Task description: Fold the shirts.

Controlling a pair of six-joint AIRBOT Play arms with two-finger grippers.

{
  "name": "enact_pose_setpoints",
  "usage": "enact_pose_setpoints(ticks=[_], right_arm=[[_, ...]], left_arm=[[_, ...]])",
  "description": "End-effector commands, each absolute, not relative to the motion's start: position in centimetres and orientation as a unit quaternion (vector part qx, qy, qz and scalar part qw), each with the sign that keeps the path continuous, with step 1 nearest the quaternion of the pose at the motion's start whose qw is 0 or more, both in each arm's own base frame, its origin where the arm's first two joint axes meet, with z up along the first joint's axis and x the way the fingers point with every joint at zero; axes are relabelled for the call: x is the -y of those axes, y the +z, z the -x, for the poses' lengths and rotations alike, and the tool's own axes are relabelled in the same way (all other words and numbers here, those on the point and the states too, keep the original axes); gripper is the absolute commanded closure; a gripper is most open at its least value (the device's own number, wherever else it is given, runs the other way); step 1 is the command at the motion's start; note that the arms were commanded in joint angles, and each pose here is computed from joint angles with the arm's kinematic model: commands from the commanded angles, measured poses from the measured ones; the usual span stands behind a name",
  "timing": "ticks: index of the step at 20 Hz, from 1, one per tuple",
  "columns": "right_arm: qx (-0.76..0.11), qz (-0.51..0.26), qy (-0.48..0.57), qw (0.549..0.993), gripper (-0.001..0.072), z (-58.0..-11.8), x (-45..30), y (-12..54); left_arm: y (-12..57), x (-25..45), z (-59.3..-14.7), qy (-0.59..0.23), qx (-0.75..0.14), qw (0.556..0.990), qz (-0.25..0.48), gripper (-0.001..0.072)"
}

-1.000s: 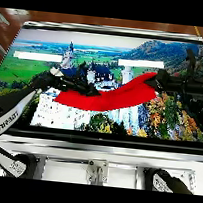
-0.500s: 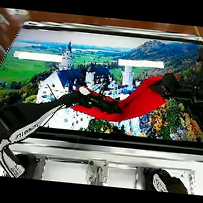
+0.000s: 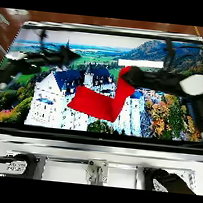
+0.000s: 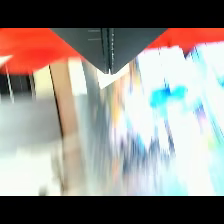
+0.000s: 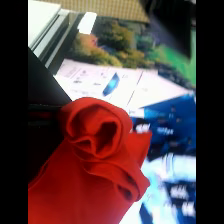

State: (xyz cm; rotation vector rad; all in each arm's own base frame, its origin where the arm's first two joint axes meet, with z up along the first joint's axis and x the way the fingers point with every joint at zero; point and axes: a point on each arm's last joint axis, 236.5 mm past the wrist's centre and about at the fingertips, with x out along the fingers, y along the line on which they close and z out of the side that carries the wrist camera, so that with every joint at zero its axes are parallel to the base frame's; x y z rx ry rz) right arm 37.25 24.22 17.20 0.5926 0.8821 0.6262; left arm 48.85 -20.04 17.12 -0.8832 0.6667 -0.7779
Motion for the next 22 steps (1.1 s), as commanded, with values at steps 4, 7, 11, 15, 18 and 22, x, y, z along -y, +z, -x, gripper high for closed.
enact_pose_setpoints(ticks=[4,7,11,15,18,22], right_arm=[[-0.434,-0.32,0.298,0.787,0.0653,-38.5,-39.9,5.7],[-0.464,-0.387,0.236,0.761,0.0653,-38.8,-42.8,-1.0],[-0.49,-0.43,0.192,0.734,0.0383,-38.5,-43.7,-4.7],[-0.437,-0.421,0.208,0.767,0.0149,-41.2,-41.6,-0.9],[-0.388,-0.377,0.239,0.806,0.015,-44.4,-36.5,4.6],[-0.46,-0.282,0.226,0.811,0.0151,-43.7,-24.7,6.0]], left_arm=[[30.6,5.0,-41.6,-0.334,-0.17,0.857,0.353,0.067],[33.0,4.3,-37.5,-0.344,-0.156,0.87,0.317,0.067],[34.2,5.4,-35.9,-0.348,-0.148,0.879,0.291,0.067],[32.3,6.3,-36.3,-0.347,-0.18,0.879,0.272,0.0669],[31.9,6.4,-36.4,-0.346,-0.186,0.879,0.27,0.0669],[31.8,6.4,-36.5,-0.344,-0.186,0.88,0.269,0.0669]])
